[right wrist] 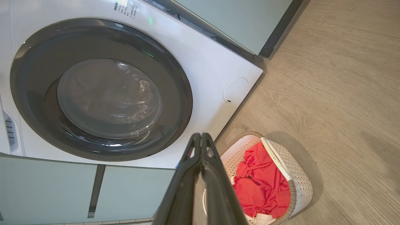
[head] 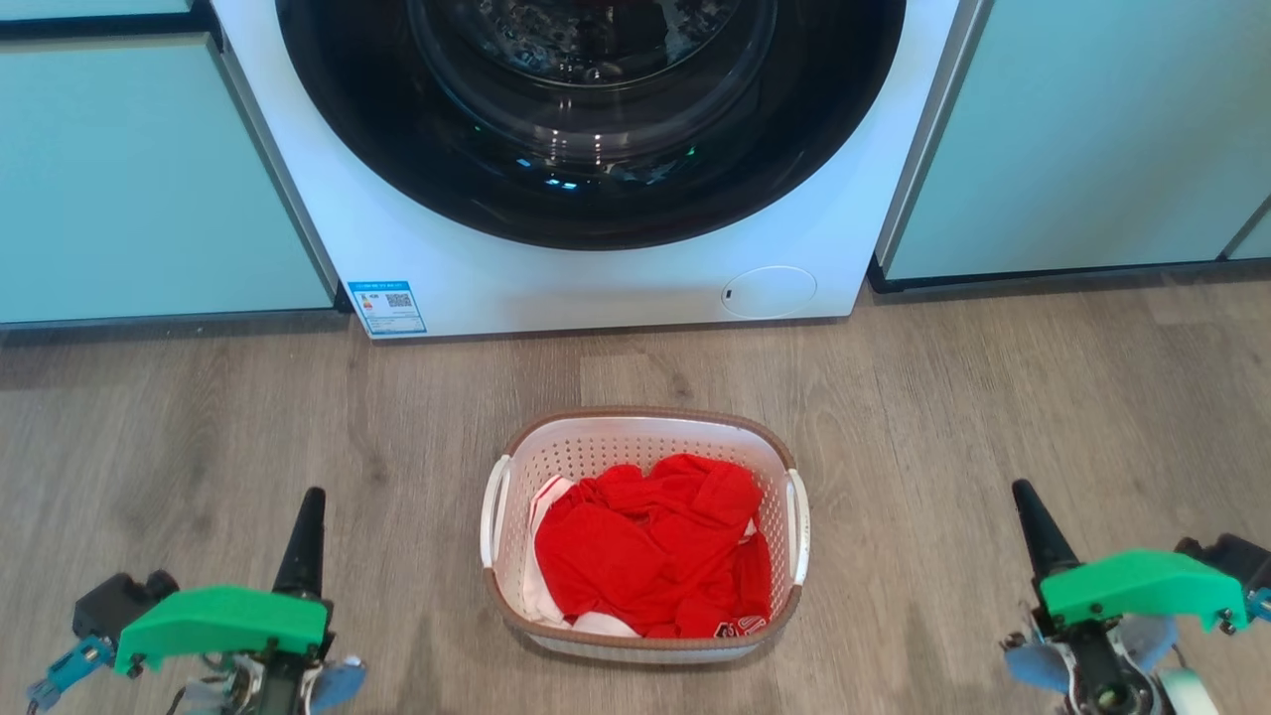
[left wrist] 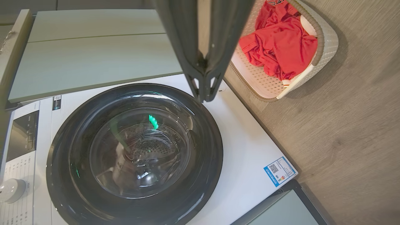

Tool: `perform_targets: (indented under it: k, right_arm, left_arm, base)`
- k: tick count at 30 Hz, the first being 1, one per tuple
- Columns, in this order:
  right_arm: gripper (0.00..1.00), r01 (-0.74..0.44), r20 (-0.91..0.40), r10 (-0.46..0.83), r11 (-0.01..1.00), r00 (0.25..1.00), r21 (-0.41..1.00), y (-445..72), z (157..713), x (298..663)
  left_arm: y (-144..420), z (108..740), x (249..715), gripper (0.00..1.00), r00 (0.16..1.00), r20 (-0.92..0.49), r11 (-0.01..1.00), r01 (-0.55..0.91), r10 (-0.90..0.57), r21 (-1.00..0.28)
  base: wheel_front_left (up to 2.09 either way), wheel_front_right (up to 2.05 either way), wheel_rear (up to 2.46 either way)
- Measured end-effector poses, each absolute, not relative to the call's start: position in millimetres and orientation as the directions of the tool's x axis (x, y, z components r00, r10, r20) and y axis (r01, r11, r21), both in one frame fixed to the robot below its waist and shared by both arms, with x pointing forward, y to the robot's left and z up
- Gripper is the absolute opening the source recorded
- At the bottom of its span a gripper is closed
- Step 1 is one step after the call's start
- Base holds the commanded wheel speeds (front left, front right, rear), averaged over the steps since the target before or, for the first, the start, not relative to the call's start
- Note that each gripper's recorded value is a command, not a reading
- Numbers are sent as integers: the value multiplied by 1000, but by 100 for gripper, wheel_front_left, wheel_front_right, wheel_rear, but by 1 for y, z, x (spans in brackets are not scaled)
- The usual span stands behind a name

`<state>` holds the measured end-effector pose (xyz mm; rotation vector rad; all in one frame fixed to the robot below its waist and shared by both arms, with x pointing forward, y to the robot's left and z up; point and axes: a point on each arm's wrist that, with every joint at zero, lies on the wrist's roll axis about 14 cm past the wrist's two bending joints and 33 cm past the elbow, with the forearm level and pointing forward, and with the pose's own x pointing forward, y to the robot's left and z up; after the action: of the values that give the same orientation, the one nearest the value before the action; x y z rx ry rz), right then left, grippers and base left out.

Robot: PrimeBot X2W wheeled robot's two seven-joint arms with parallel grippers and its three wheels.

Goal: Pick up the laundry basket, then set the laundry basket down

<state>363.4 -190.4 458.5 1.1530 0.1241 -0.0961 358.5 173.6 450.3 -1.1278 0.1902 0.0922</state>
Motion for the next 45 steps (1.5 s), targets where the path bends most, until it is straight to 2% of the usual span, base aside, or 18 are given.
perform_targets:
  k: [23,38,45]
  right_arm:
    - [0,129,-127,-25,173,992,976,-200,467,368]
    - [0,96,-96,-28,-1,995,995,-206,476,373]
    - [0,87,-87,-26,-7,996,996,-206,479,374]
  left_arm:
    - [180,459,364,0,986,-167,185,-158,-30,-970]
    - [186,474,373,0,994,-101,1,-101,-26,-995]
    - [186,474,373,0,994,-101,-7,-101,-31,-995]
  base:
    - [0,0,0]
    - [0,0,0]
    - [0,0,0]
